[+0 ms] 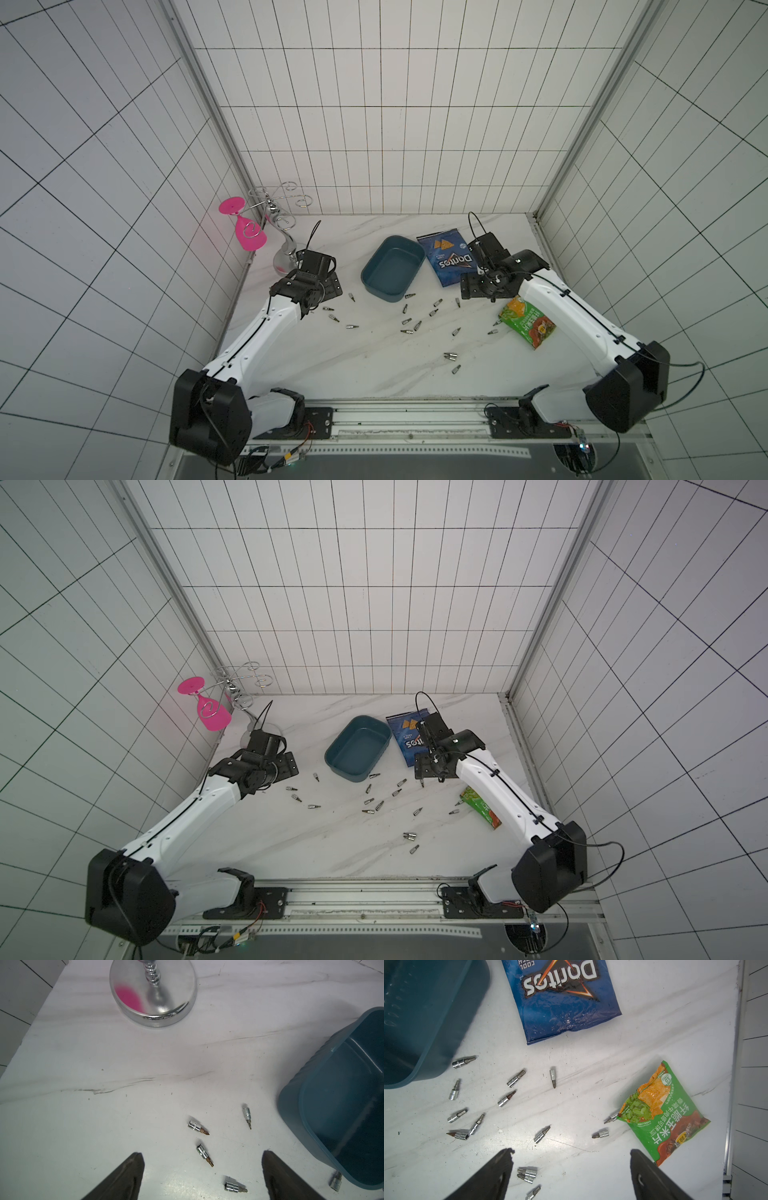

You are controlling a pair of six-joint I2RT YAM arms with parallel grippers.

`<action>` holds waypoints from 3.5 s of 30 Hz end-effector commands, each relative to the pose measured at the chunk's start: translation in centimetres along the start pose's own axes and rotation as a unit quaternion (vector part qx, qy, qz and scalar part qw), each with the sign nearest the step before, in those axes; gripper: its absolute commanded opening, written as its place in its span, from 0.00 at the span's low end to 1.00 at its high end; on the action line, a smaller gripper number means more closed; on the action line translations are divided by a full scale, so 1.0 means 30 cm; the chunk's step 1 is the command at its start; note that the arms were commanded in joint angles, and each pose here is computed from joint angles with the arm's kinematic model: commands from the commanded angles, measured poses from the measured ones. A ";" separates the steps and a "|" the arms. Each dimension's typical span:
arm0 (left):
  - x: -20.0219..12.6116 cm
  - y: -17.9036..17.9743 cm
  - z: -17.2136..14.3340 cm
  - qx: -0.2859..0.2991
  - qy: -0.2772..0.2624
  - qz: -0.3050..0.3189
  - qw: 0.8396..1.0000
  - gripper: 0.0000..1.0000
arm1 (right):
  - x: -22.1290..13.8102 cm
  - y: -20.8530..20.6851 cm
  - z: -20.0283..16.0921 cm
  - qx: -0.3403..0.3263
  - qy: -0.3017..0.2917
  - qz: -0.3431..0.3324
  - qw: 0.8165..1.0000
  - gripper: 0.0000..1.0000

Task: Put the bit on the desktop into the storage box
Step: Pick up the screwdriver bit from the center of the board.

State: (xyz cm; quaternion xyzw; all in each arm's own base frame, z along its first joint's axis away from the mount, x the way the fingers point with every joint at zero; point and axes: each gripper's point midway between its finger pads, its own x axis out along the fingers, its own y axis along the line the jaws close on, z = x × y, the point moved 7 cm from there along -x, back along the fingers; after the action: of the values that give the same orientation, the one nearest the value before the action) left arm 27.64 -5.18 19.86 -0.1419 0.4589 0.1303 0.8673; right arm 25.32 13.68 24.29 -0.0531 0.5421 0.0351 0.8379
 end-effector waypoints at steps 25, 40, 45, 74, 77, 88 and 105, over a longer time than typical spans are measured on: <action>0.225 -0.011 -0.068 -0.066 0.062 0.089 0.992 0.68 | 0.100 -0.037 -0.030 0.016 0.042 0.008 0.999 0.91; 0.307 0.006 -0.075 -0.090 0.083 0.092 0.988 0.54 | 0.145 -0.044 -0.036 0.015 0.063 0.005 0.998 0.91; 0.326 0.012 -0.094 -0.092 0.090 0.092 0.987 0.54 | 0.148 -0.045 -0.035 0.016 0.062 0.007 0.998 0.91; 0.382 0.003 -0.128 -0.084 0.120 0.093 0.985 0.45 | 0.162 -0.048 -0.045 0.017 0.071 0.007 0.997 0.90; 0.385 0.001 -0.131 -0.081 0.123 0.093 0.985 0.42 | 0.169 -0.044 -0.044 0.016 0.075 0.008 0.997 0.91; 0.398 -0.007 -0.149 -0.072 0.133 0.093 0.984 0.33 | 0.205 -0.058 -0.043 0.008 0.093 -0.009 0.996 0.90; 0.404 -0.029 -0.157 -0.060 0.140 0.085 0.985 0.24 | 0.235 -0.062 -0.029 0.007 0.107 -0.006 0.994 0.91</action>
State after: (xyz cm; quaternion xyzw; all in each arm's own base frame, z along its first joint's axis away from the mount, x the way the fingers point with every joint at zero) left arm 30.78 -5.73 8.32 -0.1688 0.5624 0.2270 0.7770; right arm 27.36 11.90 17.46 -0.0520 0.6249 0.0196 0.7787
